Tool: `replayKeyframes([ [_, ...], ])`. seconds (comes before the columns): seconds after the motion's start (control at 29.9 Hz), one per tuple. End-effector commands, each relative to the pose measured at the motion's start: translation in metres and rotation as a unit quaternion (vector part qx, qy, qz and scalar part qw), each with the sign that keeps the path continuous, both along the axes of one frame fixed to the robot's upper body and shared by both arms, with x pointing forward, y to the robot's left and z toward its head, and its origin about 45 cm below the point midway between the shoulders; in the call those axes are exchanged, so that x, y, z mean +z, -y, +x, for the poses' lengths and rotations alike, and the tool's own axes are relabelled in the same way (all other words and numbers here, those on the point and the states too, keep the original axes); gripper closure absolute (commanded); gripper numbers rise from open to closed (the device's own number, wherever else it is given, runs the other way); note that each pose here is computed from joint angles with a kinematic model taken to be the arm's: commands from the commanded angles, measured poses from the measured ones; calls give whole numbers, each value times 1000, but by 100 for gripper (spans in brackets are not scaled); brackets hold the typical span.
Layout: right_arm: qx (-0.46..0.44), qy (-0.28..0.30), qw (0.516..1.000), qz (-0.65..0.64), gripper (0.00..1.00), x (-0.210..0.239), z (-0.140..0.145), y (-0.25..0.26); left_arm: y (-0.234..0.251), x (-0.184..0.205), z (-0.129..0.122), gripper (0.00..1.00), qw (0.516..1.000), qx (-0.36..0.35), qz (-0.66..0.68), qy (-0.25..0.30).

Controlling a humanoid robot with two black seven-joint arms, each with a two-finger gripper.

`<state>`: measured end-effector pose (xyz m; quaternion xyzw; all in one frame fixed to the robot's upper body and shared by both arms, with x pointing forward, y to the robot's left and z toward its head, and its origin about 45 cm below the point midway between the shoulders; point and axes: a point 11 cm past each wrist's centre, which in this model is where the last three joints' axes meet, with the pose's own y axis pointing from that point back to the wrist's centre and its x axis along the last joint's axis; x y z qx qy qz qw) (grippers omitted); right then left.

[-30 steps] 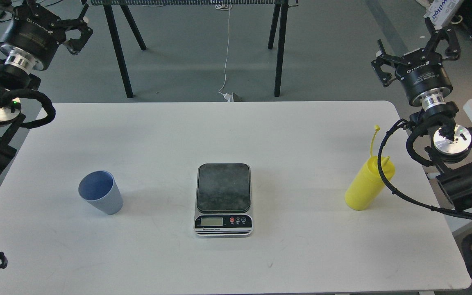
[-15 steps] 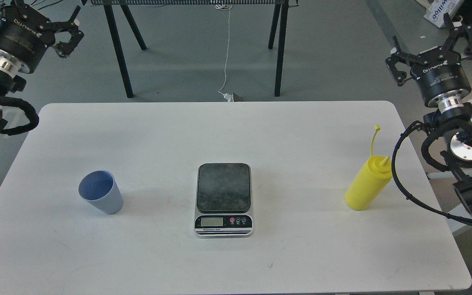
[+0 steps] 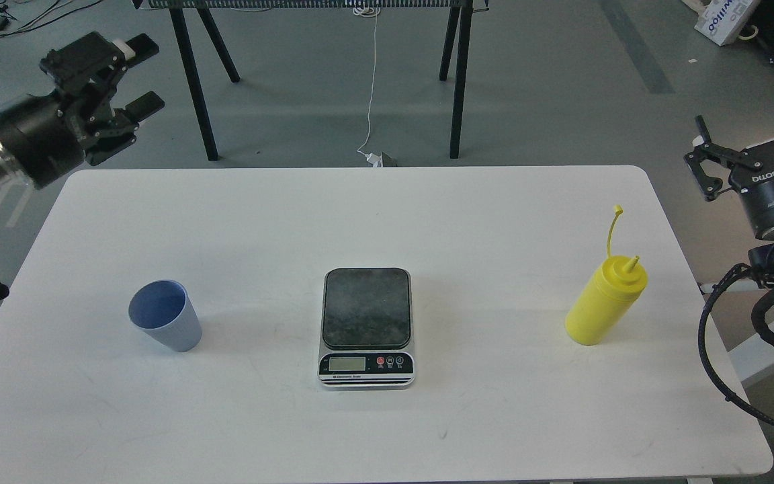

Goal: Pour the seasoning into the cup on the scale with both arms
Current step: 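Grasp the blue cup from the side with the left gripper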

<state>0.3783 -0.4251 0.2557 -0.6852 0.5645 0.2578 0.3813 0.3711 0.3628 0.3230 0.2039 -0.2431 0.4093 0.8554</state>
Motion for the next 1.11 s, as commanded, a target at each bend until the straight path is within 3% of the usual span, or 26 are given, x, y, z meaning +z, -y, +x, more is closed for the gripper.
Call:
replayKeyframes([
  [0.0,-4,3,1000,-7,0,6,-1,6,-14,-28,-13,10,992,-5,126,11],
  [0.17,-8,2,1000,-13,0,7,-3,12,-34,-85,-41,13,953,-24,300,29],
  [0.3,-9,4,1000,-15,0,9,-3,14,-49,-127,-66,24,904,-82,416,46],
  [0.47,-8,4,1000,-15,0,9,-2,13,-86,-169,-81,29,864,-97,494,28],
  [0.6,-3,9,1000,-14,0,13,-2,9,-85,-185,-87,44,863,-104,495,12],
  [0.67,-3,10,1000,-14,0,14,-2,9,-83,-192,-89,60,863,-109,494,7],
  [0.77,-3,10,1000,-14,0,14,-2,9,-78,-195,-88,71,863,-116,492,6],
  [0.87,-4,9,1000,-15,0,13,-2,11,-77,-197,-90,93,863,-120,491,4],
  [1.07,-6,7,1000,-15,0,12,-2,12,-69,-185,-78,97,866,-122,484,26],
])
